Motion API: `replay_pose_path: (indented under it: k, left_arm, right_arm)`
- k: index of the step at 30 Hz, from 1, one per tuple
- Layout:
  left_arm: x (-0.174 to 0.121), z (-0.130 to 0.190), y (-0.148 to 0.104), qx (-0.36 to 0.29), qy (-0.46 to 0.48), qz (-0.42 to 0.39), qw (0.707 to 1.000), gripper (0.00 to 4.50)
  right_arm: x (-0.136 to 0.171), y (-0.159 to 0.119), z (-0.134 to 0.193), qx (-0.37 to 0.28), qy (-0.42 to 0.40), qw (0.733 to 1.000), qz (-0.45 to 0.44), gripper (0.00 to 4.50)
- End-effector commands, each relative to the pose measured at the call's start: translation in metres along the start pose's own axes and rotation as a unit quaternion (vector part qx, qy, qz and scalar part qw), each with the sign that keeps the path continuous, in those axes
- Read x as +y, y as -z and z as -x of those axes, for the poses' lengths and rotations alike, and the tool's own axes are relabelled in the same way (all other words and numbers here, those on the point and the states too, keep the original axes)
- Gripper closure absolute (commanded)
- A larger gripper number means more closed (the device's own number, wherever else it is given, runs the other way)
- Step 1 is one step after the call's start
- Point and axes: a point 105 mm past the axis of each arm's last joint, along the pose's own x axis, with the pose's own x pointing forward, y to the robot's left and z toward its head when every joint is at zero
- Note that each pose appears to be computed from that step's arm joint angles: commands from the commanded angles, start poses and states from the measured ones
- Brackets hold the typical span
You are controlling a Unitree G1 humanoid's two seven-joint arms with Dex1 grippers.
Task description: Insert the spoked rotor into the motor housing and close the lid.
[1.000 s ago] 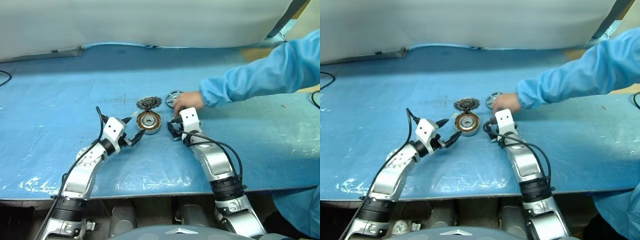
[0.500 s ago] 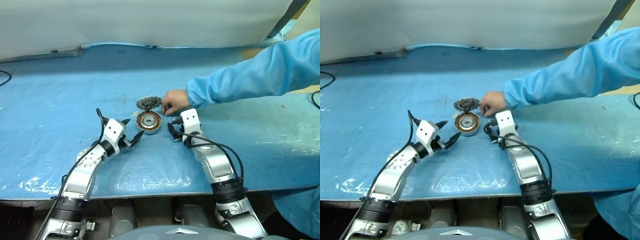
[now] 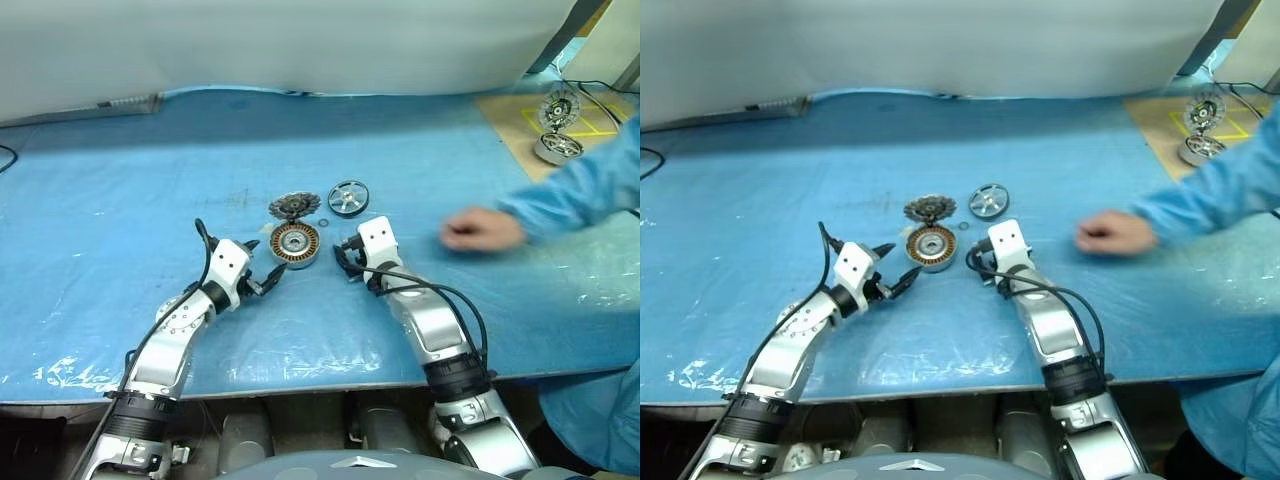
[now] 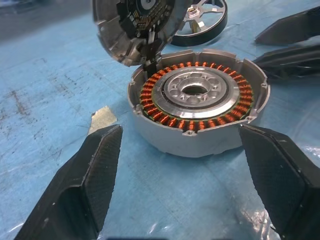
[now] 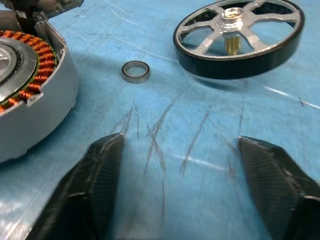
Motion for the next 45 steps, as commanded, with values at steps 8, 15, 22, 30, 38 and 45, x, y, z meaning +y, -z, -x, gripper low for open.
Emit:
replay_pose_path:
  k: [8,15,22,30,38,45]
  left_arm:
    - [0.002,0.0,-0.008,-0.019,-0.005,-0.014,1.0,0.52]
    - [0.004,0.005,-0.007,-0.02,-0.012,-0.014,1.0,0.52]
    - [0.004,0.005,-0.007,-0.021,-0.019,-0.012,1.0,0.52]
    - [0.005,0.003,-0.007,-0.024,-0.023,-0.01,0.999,0.52]
    - [0.006,0.002,-0.007,-0.025,-0.021,-0.008,0.999,0.52]
    - [0.011,0.012,-0.006,-0.031,-0.024,0.001,0.999,0.52]
  right_arm:
    - [0.014,0.002,-0.02,0.005,-0.033,0.999,0.026,2.94]
    - [0.01,-0.009,-0.041,0.0,-0.042,0.999,0.018,2.94]
    - [0.017,-0.011,-0.049,0.002,-0.066,0.997,0.029,2.94]
    - [0.026,-0.005,-0.048,0.012,-0.096,0.995,0.03,2.94]
    - [0.025,-0.008,-0.054,0.009,-0.091,0.995,0.027,2.94]
    - [0.035,-0.02,-0.061,-0.004,-0.111,0.993,0.035,2.94]
